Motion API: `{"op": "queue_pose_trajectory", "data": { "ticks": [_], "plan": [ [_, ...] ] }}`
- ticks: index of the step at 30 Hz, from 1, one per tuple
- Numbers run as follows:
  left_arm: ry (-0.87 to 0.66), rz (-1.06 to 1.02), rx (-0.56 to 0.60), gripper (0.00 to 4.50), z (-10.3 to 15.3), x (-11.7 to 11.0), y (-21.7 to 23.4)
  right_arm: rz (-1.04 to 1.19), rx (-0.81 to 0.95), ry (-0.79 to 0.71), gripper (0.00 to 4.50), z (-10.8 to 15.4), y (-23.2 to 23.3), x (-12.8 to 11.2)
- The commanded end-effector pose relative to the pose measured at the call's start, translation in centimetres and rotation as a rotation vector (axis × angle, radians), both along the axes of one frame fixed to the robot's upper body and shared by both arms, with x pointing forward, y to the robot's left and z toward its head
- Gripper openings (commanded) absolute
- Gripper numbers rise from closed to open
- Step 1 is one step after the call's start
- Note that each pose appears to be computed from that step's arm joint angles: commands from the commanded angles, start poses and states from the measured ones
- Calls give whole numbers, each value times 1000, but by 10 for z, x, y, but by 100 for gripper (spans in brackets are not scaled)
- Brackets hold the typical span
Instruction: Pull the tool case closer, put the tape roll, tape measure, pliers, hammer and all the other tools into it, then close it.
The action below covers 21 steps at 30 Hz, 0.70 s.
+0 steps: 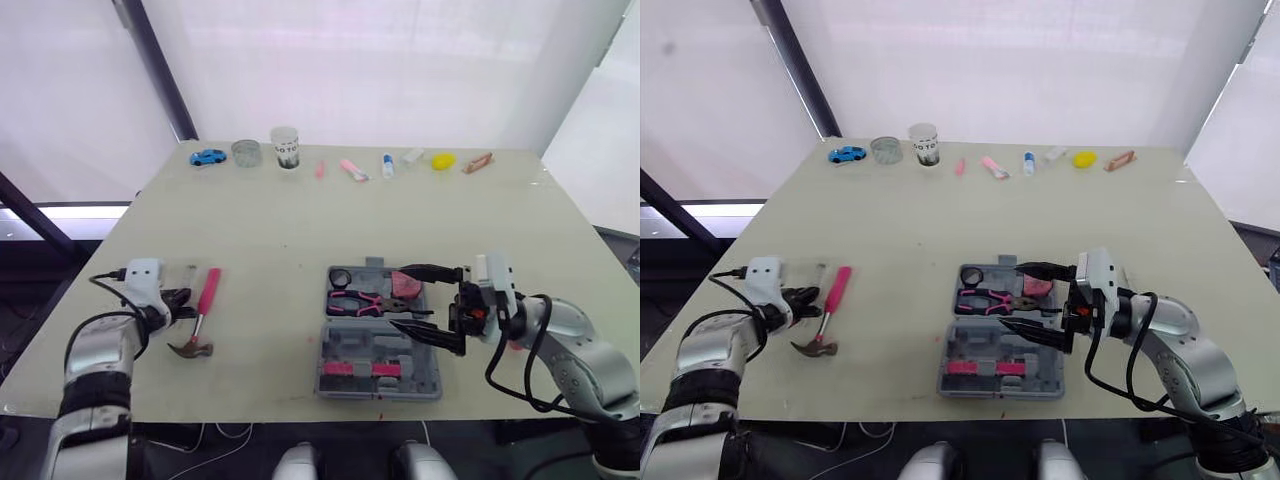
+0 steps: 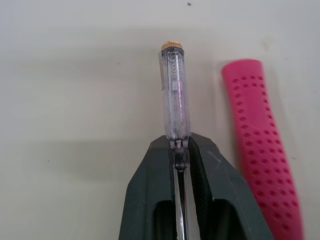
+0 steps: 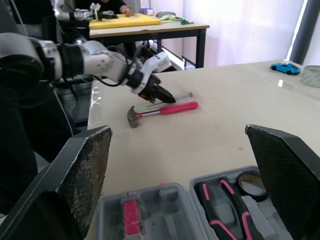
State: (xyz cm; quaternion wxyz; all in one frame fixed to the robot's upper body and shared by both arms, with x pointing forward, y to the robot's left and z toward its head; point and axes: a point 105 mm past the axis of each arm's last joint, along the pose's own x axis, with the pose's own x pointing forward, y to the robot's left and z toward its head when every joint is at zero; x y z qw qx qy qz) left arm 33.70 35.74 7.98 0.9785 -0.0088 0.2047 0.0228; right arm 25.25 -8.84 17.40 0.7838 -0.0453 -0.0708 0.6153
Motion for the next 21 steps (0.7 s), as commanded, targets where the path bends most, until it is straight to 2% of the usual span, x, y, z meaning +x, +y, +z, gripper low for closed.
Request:
{"op": "queue_pose_trajectory", "data": {
  "ticks": [1, 5, 10, 21],
  "plan": [
    [-131, -98, -12, 6, 47, -8, -28, -4, 11, -44, 450, 6, -5, -4],
    [-102, -197, -59, 6, 46, -27, -84, -15, -7, -33, 450, 1, -11, -4],
    [-26, -184, -79, 6, 32, -39, -130, -21, -35, -32, 450, -4, -16, -3],
    [109, -137, -70, 6, -9, -38, -154, -42, -55, -26, 450, -8, -20, -3]
  ]
}}
